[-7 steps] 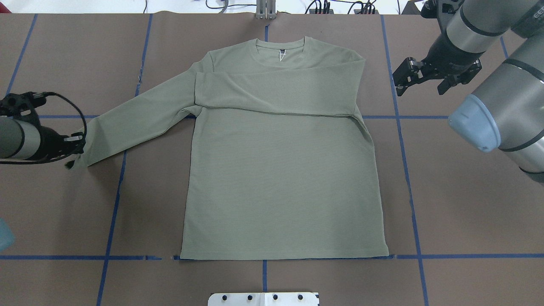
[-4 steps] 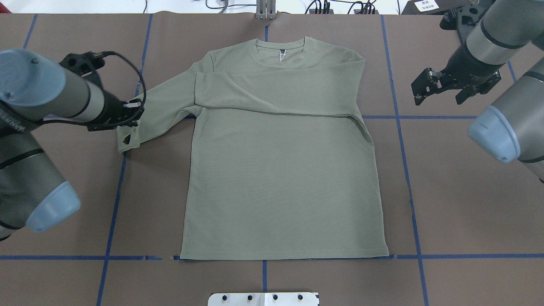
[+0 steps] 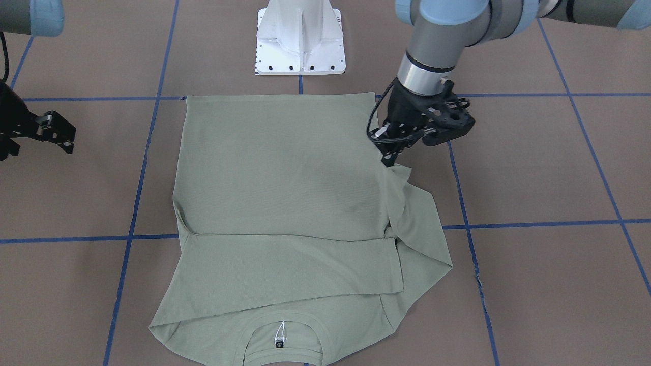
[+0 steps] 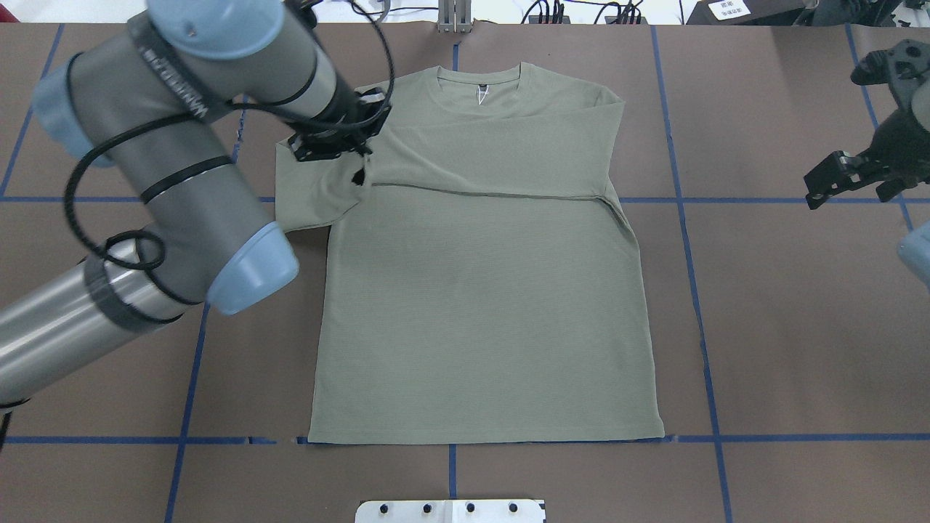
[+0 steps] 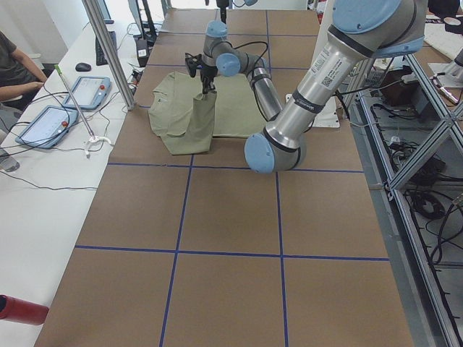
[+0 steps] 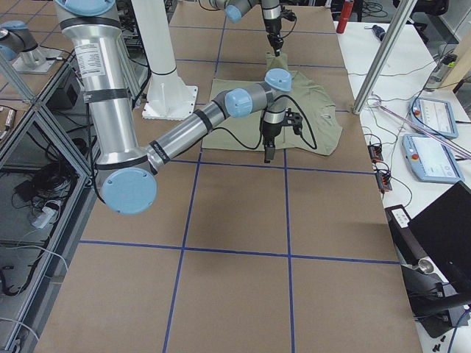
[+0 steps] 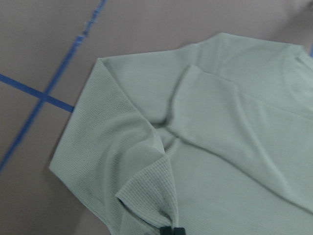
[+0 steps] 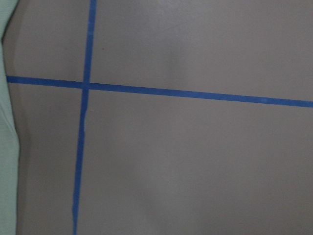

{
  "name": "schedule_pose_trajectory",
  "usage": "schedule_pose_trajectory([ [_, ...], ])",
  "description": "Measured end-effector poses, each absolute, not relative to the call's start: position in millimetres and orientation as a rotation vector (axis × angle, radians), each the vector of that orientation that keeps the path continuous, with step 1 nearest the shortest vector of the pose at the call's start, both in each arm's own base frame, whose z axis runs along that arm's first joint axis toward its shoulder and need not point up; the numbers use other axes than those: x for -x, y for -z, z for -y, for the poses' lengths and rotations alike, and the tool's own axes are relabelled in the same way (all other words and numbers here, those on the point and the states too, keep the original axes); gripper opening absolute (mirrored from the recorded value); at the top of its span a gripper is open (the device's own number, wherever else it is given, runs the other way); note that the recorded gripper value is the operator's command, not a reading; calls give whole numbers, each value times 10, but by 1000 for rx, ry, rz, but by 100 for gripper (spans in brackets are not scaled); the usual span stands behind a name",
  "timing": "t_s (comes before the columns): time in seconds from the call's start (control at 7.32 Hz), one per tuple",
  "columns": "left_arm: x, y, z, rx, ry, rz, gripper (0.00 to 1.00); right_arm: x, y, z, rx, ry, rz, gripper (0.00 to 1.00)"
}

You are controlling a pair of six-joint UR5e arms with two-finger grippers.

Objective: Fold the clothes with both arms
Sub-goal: 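Lift the cuff and fold the sleeve across the shirt toward the collar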

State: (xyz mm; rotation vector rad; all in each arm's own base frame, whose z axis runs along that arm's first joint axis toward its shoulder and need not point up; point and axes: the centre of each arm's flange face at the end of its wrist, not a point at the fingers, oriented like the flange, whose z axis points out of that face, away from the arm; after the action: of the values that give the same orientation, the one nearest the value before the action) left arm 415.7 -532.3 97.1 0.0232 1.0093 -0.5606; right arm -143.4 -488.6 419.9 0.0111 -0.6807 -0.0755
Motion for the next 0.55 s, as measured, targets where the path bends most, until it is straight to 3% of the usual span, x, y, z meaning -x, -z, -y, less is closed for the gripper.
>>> schedule_pose_trajectory([
  [0.55,-4069,71,5815,111,686,-1172,0,1111,-4558,4804,1,75,688,100],
])
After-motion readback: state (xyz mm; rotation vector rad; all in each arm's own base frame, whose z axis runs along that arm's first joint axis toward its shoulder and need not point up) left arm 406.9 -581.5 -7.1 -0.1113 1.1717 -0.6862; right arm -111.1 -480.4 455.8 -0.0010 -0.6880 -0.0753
